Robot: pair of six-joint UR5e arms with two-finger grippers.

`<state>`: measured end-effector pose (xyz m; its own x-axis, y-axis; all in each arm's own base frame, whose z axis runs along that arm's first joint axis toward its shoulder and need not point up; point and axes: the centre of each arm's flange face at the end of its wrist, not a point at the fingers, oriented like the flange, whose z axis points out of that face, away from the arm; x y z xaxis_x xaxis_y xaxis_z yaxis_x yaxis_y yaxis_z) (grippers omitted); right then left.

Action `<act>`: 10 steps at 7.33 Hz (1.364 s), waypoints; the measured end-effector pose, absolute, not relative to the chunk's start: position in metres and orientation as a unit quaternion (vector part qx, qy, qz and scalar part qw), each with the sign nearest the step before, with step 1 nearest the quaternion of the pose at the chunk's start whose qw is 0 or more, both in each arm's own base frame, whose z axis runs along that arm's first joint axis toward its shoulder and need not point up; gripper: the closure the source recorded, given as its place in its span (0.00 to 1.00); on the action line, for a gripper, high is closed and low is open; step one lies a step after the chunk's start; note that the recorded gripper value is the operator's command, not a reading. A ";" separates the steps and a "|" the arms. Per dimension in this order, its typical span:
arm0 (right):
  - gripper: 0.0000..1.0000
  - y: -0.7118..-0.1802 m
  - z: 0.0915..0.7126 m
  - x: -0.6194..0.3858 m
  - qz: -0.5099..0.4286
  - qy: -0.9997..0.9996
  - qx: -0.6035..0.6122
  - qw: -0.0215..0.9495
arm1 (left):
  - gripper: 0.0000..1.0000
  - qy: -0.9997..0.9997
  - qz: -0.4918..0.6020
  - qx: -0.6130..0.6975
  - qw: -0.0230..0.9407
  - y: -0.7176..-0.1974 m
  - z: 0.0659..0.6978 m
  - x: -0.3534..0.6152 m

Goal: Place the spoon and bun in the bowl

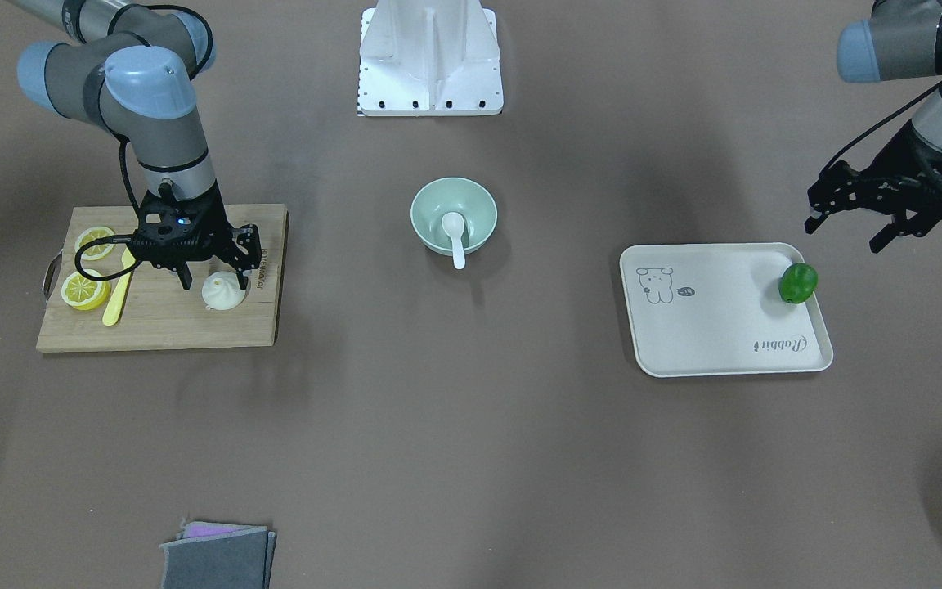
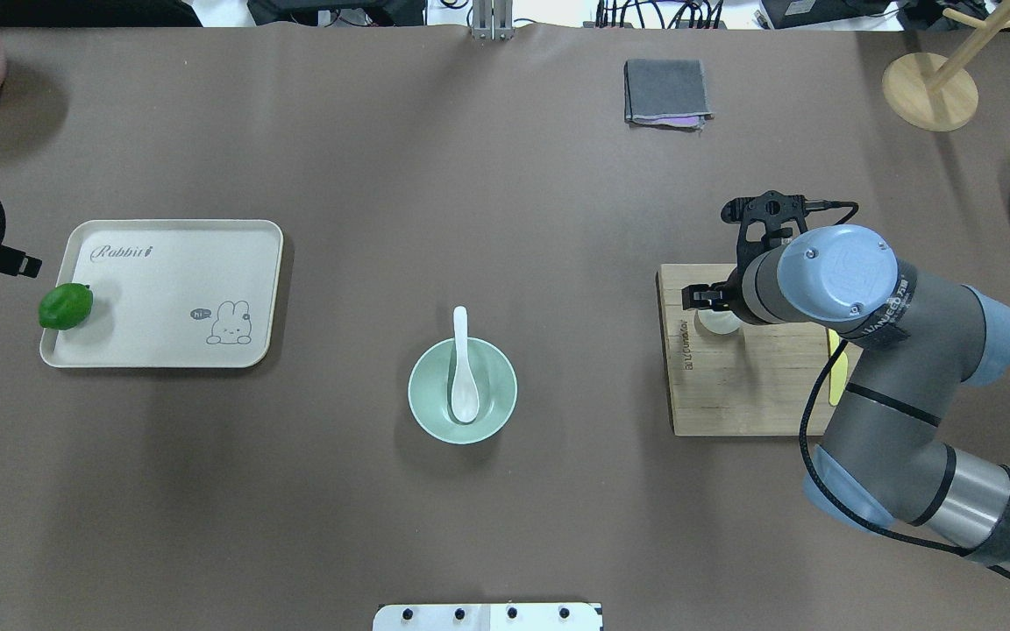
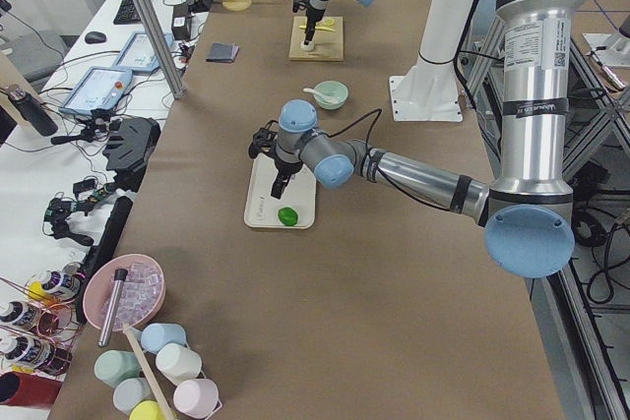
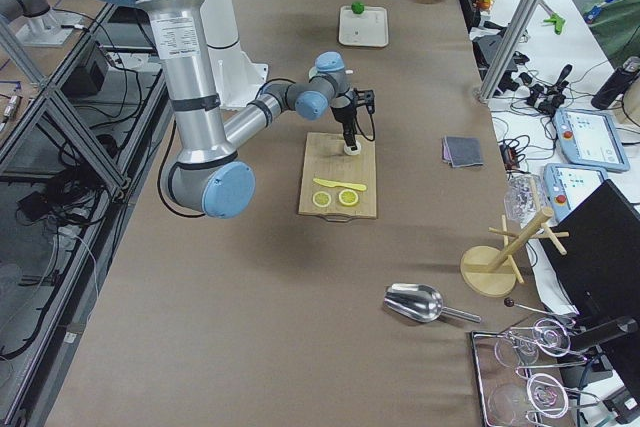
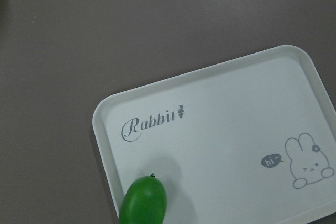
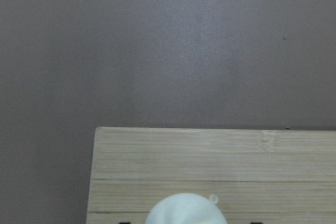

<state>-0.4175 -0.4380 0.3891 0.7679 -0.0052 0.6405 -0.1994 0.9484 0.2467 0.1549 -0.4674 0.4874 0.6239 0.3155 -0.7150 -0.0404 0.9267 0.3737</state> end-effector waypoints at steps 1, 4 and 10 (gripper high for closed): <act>0.53 -0.439 0.395 -0.423 0.052 -0.340 0.154 0.926 | 0.01 0.422 0.101 0.163 0.886 -0.468 0.489 0.152; 1.00 -0.437 0.399 -0.427 0.053 -0.340 0.154 0.926 | 0.01 0.421 0.102 0.162 0.886 -0.468 0.490 0.153; 1.00 -0.427 0.252 -0.500 0.107 -0.375 0.123 0.913 | 0.01 0.424 0.098 0.158 0.887 -0.474 0.490 0.158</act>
<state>-0.5002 -0.4270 0.2517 0.6966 0.1030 0.7100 -0.2865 0.9472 0.1438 0.1580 -0.4738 0.4898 0.6219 0.3077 -0.7201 -0.0397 0.9308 0.3634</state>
